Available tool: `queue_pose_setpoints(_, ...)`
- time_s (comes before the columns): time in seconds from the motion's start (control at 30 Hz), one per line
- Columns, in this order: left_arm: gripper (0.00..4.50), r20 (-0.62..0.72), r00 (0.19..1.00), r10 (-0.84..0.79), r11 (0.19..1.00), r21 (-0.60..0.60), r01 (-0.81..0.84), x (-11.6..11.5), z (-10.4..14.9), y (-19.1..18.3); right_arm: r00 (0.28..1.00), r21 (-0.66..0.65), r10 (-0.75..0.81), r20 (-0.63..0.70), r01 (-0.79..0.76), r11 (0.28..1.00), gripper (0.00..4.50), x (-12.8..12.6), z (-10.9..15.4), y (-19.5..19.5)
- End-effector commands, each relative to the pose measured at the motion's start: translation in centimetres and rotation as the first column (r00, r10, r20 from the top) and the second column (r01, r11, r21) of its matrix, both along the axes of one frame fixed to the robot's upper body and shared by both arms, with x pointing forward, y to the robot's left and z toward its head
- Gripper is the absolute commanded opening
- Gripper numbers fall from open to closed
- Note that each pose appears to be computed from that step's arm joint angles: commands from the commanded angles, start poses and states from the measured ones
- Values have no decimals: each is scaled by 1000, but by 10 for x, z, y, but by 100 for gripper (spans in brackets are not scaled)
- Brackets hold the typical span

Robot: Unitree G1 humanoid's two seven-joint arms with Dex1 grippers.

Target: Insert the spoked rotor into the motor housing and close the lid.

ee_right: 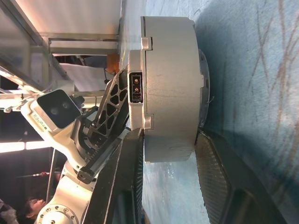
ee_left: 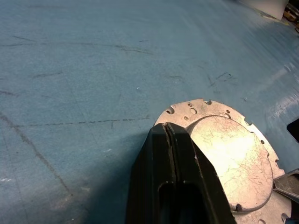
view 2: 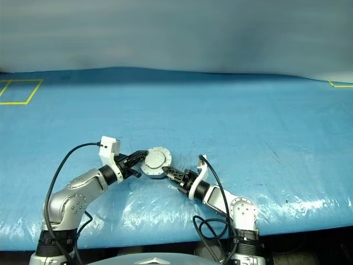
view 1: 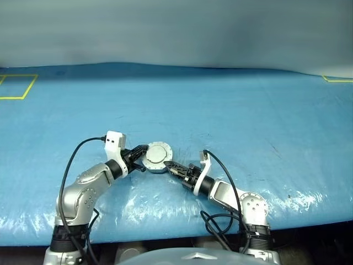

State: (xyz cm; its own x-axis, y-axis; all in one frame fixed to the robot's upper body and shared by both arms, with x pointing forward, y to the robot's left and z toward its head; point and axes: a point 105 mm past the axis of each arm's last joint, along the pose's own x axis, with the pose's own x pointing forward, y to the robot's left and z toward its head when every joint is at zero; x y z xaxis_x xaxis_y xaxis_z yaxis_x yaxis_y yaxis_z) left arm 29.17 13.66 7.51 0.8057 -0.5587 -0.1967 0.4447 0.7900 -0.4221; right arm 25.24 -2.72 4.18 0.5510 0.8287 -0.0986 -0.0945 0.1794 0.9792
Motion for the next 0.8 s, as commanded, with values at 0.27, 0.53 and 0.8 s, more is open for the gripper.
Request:
queue_pose_setpoints(0.27, 221, -35, 974, 226, 874, -433, -218, -18, 27, 29, 997, 133, -62, 55, 54, 990, 128, 6, 29, 10)
queue_pose_setpoints(0.53, 450, -146, 964, 223, 721, -640, -264, -32, 21, 16, 985, 162, -80, 154, 54, 985, 128, 25, 58, 10)
queue_pose_setpoints(0.8, 450, -240, 956, 169, 521, -802, -293, -37, 14, -2, 971, 191, -52, 234, 6, 982, 127, 30, 85, 19)
